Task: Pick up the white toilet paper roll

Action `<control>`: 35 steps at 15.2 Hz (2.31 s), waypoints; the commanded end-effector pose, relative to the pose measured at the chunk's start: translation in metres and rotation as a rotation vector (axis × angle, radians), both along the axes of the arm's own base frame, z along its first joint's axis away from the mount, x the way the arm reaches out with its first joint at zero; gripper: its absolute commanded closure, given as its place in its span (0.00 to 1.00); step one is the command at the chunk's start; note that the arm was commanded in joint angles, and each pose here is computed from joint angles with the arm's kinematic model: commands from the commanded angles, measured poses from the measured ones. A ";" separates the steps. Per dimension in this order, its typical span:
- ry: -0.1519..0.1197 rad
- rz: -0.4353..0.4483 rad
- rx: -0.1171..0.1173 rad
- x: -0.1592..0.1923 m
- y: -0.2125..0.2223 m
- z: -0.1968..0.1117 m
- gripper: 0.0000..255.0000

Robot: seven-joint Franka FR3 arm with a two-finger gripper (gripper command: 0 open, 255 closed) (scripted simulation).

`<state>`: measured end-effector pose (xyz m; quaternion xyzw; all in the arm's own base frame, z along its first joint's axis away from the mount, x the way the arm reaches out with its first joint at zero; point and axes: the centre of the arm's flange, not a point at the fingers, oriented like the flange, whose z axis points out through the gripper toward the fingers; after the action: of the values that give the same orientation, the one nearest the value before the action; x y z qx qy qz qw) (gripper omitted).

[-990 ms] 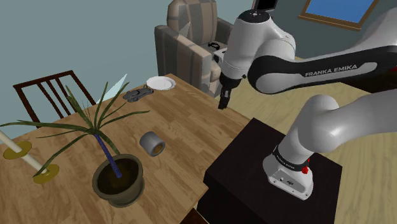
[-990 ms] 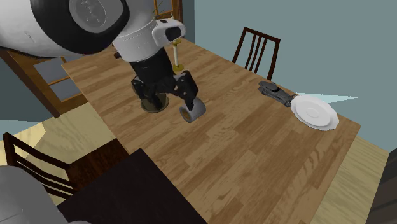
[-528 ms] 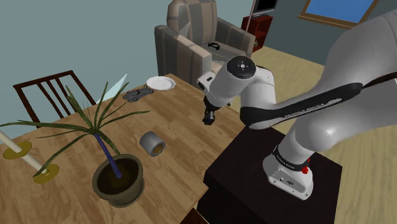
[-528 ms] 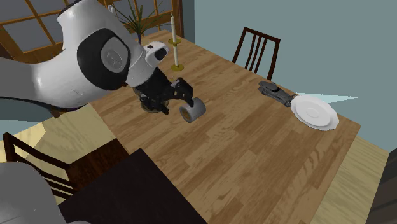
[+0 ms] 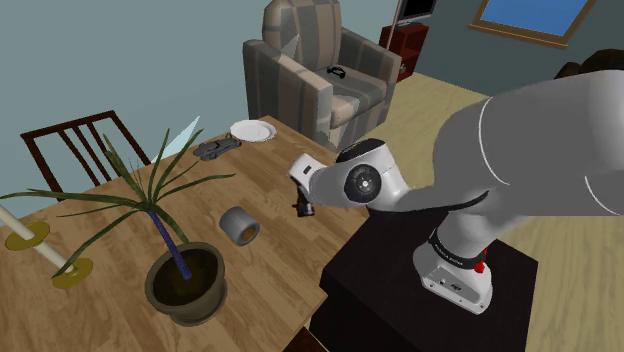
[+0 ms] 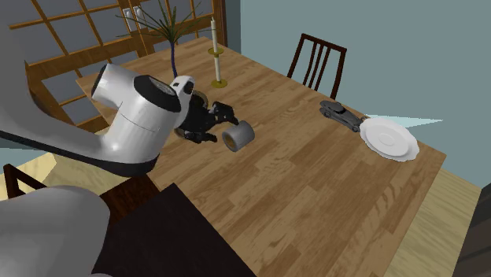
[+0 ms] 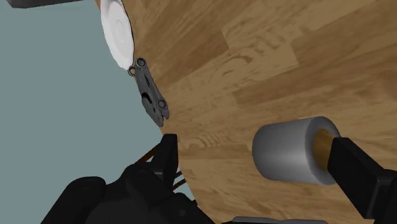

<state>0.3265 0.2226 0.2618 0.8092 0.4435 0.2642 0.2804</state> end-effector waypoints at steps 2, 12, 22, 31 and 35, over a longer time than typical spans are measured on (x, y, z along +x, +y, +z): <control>-0.063 0.098 -0.053 0.008 0.019 -0.044 0.00; -0.340 0.408 -0.238 0.047 0.068 -0.168 0.00; -0.374 0.446 -0.260 0.054 0.074 -0.223 0.00; -0.372 0.444 -0.253 0.057 0.078 -0.225 1.00; -0.374 0.446 -0.261 0.054 0.074 -0.213 1.00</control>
<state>0.3847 0.2972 0.0537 0.5811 0.5821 0.4038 0.4006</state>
